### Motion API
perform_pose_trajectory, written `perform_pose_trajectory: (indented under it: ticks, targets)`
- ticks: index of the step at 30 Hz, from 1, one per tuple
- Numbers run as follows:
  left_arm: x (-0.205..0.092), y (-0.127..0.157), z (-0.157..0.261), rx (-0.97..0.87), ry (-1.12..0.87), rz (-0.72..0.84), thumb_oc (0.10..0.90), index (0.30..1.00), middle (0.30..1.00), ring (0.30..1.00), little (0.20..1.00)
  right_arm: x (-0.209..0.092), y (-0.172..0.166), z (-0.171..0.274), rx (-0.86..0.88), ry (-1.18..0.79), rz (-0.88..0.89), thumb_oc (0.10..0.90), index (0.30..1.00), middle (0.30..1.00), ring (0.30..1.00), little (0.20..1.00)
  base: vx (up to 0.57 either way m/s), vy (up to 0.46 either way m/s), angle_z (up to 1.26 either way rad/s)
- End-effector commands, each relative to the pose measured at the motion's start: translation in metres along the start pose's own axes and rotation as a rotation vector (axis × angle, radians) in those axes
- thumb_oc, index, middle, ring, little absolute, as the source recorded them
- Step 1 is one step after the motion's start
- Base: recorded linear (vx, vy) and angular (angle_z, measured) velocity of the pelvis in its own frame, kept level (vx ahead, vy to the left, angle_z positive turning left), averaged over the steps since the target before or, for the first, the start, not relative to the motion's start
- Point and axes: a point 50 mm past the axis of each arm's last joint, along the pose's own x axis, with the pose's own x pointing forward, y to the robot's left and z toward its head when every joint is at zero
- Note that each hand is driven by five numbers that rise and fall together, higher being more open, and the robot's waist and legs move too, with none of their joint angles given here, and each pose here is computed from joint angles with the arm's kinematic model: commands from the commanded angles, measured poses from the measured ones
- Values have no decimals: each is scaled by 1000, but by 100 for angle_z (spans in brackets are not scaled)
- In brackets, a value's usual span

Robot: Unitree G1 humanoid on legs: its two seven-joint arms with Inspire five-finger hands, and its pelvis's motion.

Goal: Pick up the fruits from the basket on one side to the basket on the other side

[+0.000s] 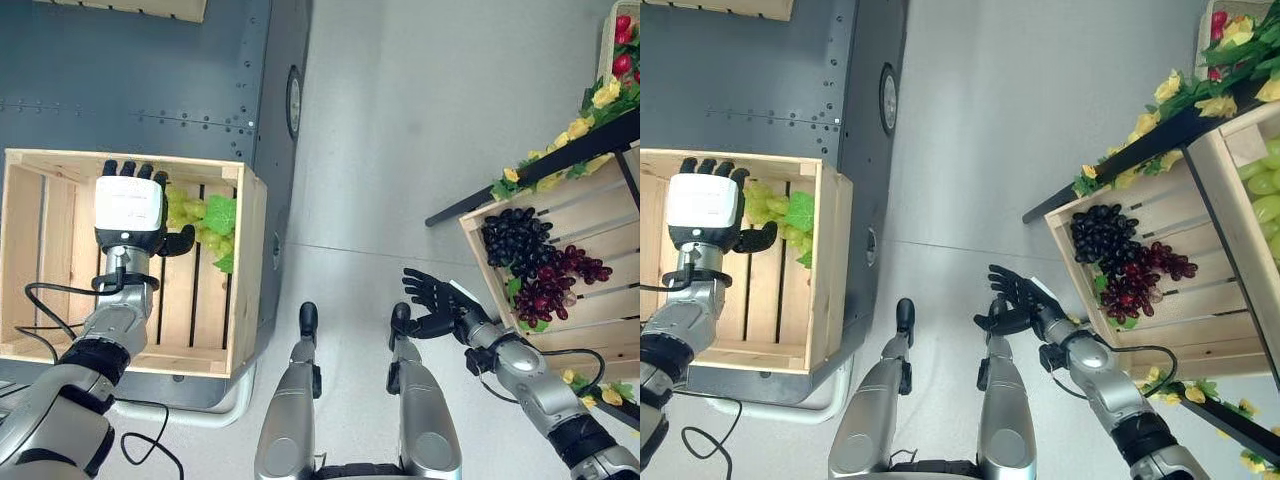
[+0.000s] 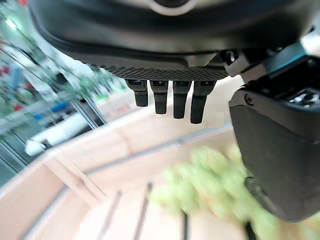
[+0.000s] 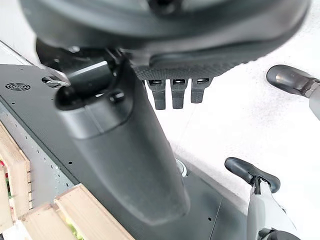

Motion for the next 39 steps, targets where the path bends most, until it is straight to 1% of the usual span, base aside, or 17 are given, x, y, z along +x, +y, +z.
perform_pose_trajectory:
  ticks: [1, 5, 6, 8, 10, 16, 19, 20, 22, 29, 36, 39]
  targets:
    - [22, 29, -24, 6, 124, 131, 800, 900, 900, 900, 900, -3, 5, 26, -29, -138, 14, 800, 900, 900, 900, 900, 2, -7, -4]
    - [17, 33, -33, -22, 181, 244, 800, 900, 900, 900, 900, -4, 6, 24, -16, -140, 8, 800, 900, 900, 900, 900, 2, -8, 1]
    - [15, 34, -35, -34, 203, 297, 800, 900, 900, 900, 900, -4, 7, 23, -17, -139, 11, 800, 900, 900, 900, 900, 6, -31, 3]
    - [12, 35, -37, -40, 211, 339, 800, 900, 900, 900, 900, -5, 8, 21, -8, -138, 10, 800, 900, 900, 900, 900, 0, 0, 0]
    - [10, 35, -38, -44, 210, 347, 800, 900, 900, 900, 900, -6, 9, 20, -5, -138, 10, 800, 900, 900, 900, 900, 0, 0, 0]
    - [8, 30, -34, 12, 156, 258, 800, 900, 900, 900, 900, -5, 10, 21, 2, -144, 5, 800, 900, 900, 900, 900, 0, 0, 0]
    - [9, 24, -33, 17, 138, 174, 800, 900, 900, 900, 900, -5, 10, 23, -1, -147, 5, 800, 900, 900, 900, 900, 0, 0, 0]
    - [12, 22, -32, 38, 114, 118, 800, 900, 900, 900, 900, -4, 9, 24, -5, -147, 8, 800, 900, 900, 900, 900, 0, 0, 0]
    - [11, 21, -30, 42, 112, 97, 800, 900, 900, 900, 900, -4, 9, 26, -10, -147, 12, 800, 900, 900, 900, 900, 3, 16, 0]
    - [20, 25, -23, 35, 86, 76, 800, 900, 900, 900, 900, -2, 9, 29, -19, -150, 17, 800, 900, 900, 900, 900, 4, 9, 0]
    - [23, 26, -15, 34, 86, 95, 800, 900, 900, 900, 900, 1, 10, 30, -19, -150, 11, 800, 900, 900, 900, 900, 0, 0, 0]
    - [24, 25, -14, 43, 87, 80, 800, 900, 900, 900, 900, 2, 10, 31, -18, -153, 8, 800, 900, 900, 900, 900, 0, 0, 0]
